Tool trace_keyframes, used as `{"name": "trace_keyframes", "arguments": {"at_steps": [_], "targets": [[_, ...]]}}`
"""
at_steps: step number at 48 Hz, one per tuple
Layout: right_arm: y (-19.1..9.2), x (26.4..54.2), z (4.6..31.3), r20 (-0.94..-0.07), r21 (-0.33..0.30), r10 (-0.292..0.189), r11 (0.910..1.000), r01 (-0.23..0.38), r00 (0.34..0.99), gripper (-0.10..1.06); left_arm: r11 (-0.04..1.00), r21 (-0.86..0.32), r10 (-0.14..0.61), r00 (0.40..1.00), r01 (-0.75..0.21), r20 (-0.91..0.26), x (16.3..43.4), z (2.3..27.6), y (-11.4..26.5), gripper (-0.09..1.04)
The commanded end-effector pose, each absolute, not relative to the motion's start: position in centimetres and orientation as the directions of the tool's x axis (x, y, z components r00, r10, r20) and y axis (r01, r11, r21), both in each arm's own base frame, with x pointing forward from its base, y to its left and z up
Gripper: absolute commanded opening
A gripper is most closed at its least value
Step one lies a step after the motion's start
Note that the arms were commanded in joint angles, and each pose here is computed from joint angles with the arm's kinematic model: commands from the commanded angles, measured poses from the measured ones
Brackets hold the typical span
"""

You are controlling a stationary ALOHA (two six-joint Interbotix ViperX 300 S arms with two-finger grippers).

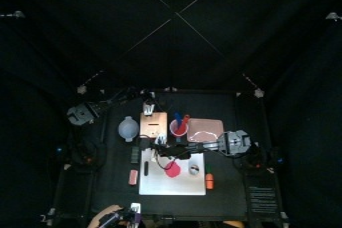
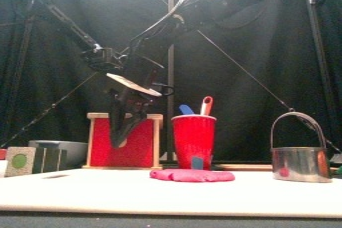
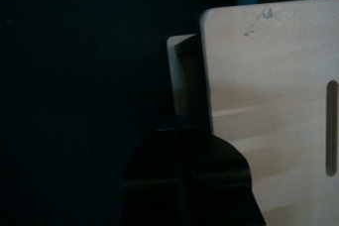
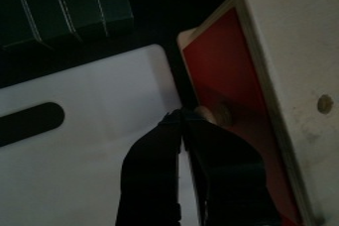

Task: Get the cutter from the drawer then cut the dough then place the extra dough in the bowl
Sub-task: Cut the dough

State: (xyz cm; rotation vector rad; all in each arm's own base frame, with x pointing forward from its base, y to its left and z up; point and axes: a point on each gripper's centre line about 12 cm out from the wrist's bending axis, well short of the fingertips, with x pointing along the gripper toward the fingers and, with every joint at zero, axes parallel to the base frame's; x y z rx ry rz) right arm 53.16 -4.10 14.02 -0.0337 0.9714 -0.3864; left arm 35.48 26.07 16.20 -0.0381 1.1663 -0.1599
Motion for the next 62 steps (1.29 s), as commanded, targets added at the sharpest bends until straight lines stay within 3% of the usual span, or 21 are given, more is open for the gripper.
{"name": "trace_keyframes", "arguments": {"at_steps": [1, 22, 51, 57, 62], "targets": [[-5.3, 53.6, 16.2, -0.765, -0.184, -0.346, 0.9257, 0.330, 0.543, 0.16, 0.991, -0.081, -0.118, 0.404, 0.109, -0.907, 35.7, 17.4, 26.5, 0.29], [-6.8, 54.0, 16.5, -0.750, -0.195, -0.367, 0.9174, 0.347, 0.550, 0.16, 0.991, -0.080, -0.117, 0.405, 0.107, -0.907, 35.7, 17.5, 26.5, 0.29], [-6.4, 53.6, 16.3, -0.761, -0.196, -0.366, 0.9167, 0.348, 0.535, 0.16, 0.992, -0.090, -0.120, 0.403, 0.094, -0.907, 35.6, 17.4, 26.4, 0.29], [-5.9, 53.8, 16.9, -0.754, -0.176, -0.352, 0.9216, 0.346, 0.554, 0.16, 0.994, -0.072, -0.102, 0.418, 0.085, -0.903, 35.6, 17.8, 26.6, 0.29], [-4.2, 54.2, 18.6, -0.730, -0.125, -0.305, 0.9392, 0.320, 0.612, 0.16, 0.997, -0.044, -0.068, 0.448, 0.064, -0.891, 35.8, 18.7, 26.9, 0.29]]}}
